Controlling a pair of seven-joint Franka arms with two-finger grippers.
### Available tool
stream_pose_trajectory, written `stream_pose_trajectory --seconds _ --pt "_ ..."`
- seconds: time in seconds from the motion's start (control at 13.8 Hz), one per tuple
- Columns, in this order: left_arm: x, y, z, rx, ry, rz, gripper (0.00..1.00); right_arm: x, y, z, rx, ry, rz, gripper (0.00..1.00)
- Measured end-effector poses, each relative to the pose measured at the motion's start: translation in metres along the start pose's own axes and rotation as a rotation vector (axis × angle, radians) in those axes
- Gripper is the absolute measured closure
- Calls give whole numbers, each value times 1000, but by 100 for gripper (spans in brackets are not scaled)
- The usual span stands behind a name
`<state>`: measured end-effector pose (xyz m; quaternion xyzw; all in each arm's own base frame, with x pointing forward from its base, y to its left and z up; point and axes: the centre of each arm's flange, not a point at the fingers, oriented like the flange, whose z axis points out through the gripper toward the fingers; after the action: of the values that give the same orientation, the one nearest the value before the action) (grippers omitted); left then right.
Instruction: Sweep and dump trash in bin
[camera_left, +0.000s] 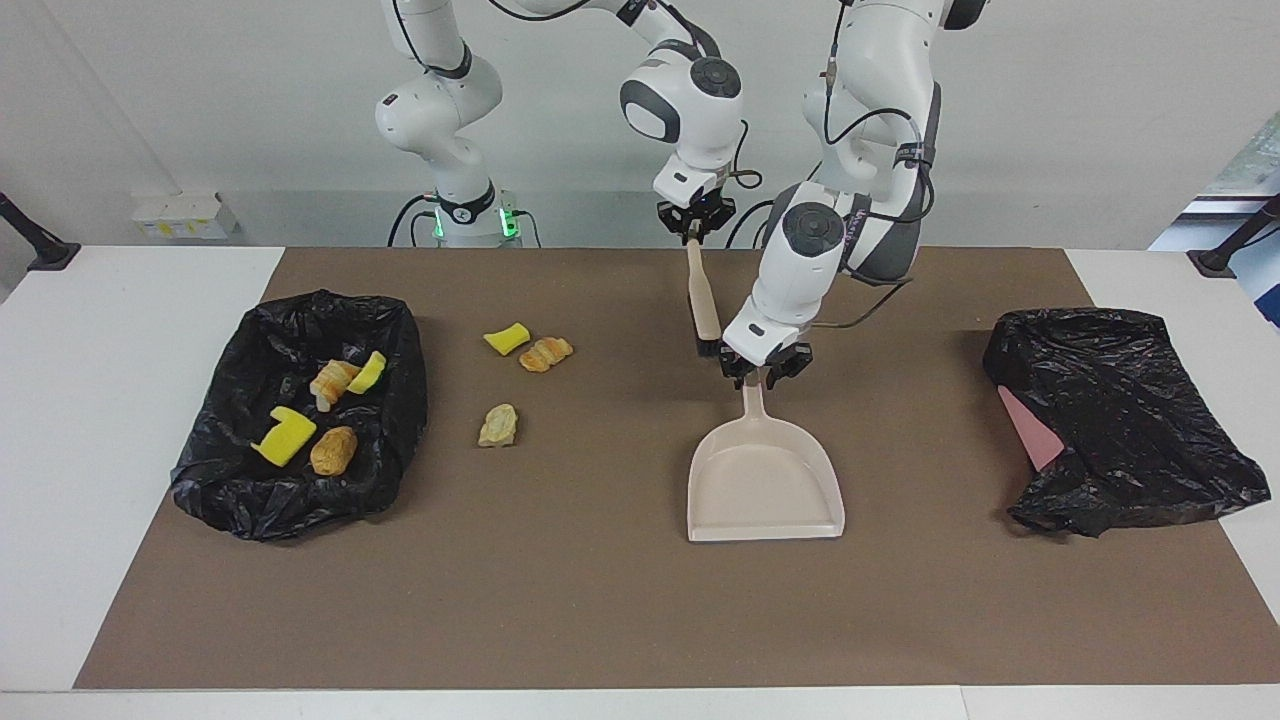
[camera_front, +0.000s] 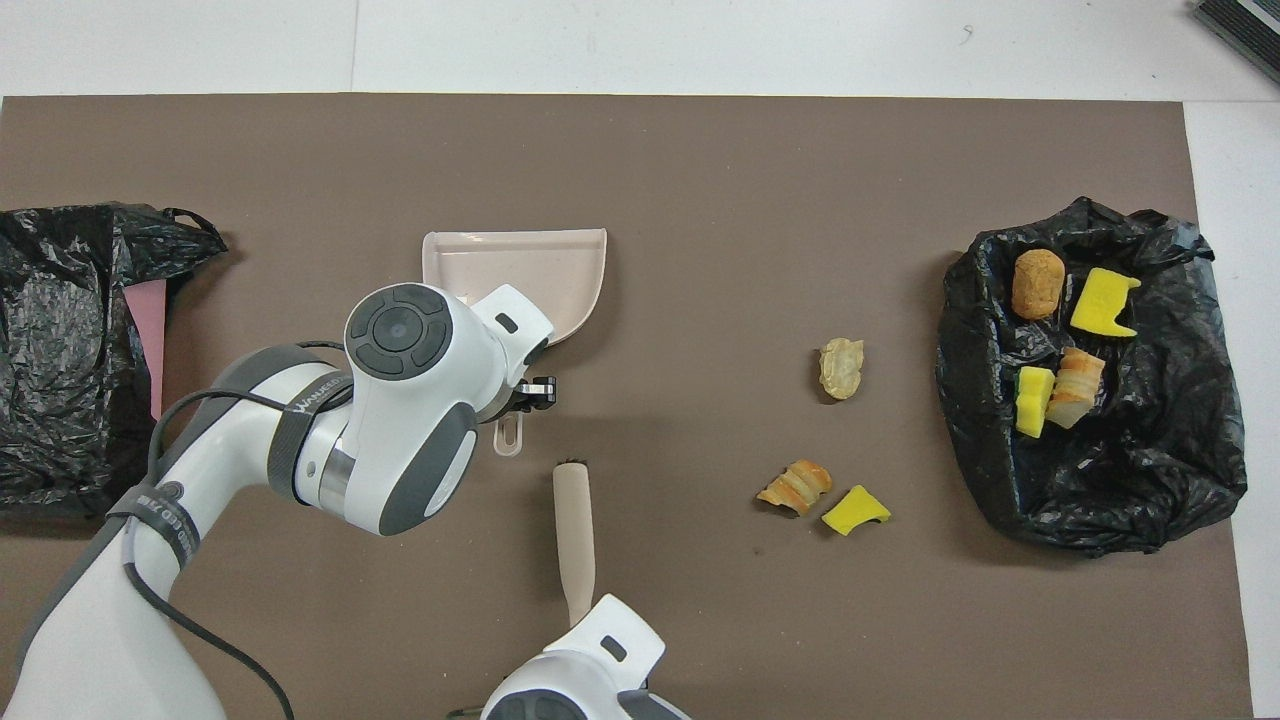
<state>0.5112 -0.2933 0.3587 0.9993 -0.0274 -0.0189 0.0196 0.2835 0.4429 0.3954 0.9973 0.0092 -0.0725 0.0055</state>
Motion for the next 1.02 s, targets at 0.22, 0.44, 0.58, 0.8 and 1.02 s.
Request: stream_pose_trajectory --seconds 0.22,0.44,0.58,0.8,1.02 --pt "-1 -1 -2 -1 2 0 69 23 35 -16 7 10 78 74" --pt "3 0 -10 -8 18 6 69 31 45 -21 6 25 122 74" --pt "6 -2 -22 -14 38 72 69 38 52 -24 -13 55 129 74" --pt "15 -39 -44 -3 29 255 69 53 66 -25 -41 85 152 74" --pt "14 -75 -58 6 -28 487 69 60 78 -24 -73 75 219 74"
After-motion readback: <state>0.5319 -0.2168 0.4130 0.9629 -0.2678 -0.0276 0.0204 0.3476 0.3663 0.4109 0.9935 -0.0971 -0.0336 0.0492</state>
